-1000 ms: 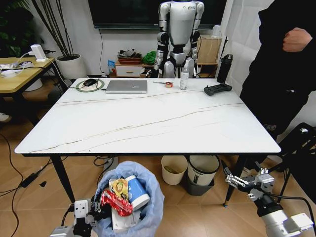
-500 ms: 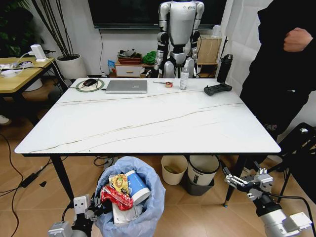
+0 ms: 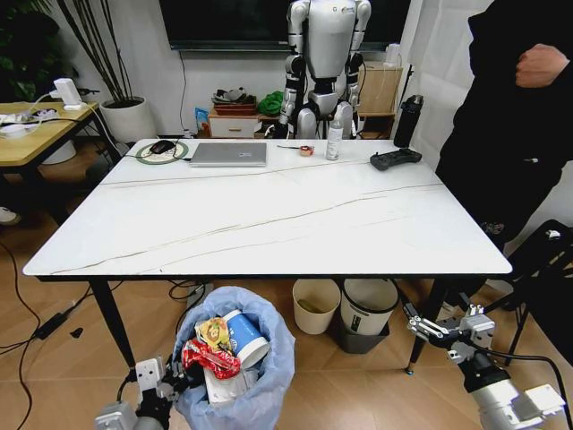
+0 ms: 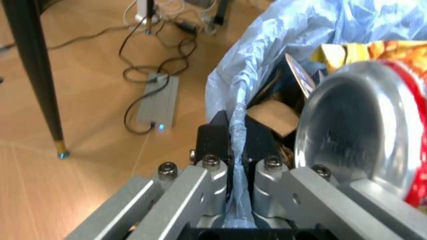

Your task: Pick up the trash bin and place the trash from the table into it.

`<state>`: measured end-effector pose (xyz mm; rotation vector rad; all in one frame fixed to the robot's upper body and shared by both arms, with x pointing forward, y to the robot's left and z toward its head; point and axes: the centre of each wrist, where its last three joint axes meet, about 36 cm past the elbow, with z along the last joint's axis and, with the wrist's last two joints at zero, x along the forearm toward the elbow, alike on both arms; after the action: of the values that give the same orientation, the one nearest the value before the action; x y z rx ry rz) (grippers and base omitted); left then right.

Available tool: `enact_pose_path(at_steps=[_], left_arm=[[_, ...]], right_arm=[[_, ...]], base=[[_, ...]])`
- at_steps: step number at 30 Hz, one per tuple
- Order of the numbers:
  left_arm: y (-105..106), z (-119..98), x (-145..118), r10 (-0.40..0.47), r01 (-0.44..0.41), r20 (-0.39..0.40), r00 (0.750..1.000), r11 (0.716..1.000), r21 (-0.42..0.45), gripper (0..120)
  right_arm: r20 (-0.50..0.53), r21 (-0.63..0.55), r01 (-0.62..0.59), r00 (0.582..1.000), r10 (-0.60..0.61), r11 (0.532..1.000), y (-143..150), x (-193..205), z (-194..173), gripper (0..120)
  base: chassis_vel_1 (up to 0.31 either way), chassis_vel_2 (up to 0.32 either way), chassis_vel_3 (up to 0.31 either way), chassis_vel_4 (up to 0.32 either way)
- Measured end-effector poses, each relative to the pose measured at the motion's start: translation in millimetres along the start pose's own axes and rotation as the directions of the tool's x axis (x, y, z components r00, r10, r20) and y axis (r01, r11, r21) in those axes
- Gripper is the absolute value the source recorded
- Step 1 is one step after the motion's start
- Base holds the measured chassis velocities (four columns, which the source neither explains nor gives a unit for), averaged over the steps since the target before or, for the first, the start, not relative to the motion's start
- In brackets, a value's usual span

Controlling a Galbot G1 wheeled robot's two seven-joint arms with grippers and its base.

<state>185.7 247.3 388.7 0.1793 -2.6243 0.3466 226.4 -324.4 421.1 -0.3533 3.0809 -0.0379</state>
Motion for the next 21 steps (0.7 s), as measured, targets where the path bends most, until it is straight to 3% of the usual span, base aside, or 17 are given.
enact_pose_path(at_steps=[10, 21], left_arm=[[-10, 7, -8, -0.034, 0.032, 0.021, 0.999, 0.996, 0.086, 0], [9, 35, -41, -0.083, 0.084, -0.01, 0.997, 0.99, 0.116, 0]], right_arm=[[0.0, -0.001, 0.0, 1.0, 0.0, 1.0, 0, 0, 0, 100], [0.0, -0.001, -0.001, 1.0, 0.001, 1.0, 0, 0, 0, 100]], base=[[0.0, 0.0, 0.0, 0.0], [0.0, 0.0, 0.0, 0.0]])
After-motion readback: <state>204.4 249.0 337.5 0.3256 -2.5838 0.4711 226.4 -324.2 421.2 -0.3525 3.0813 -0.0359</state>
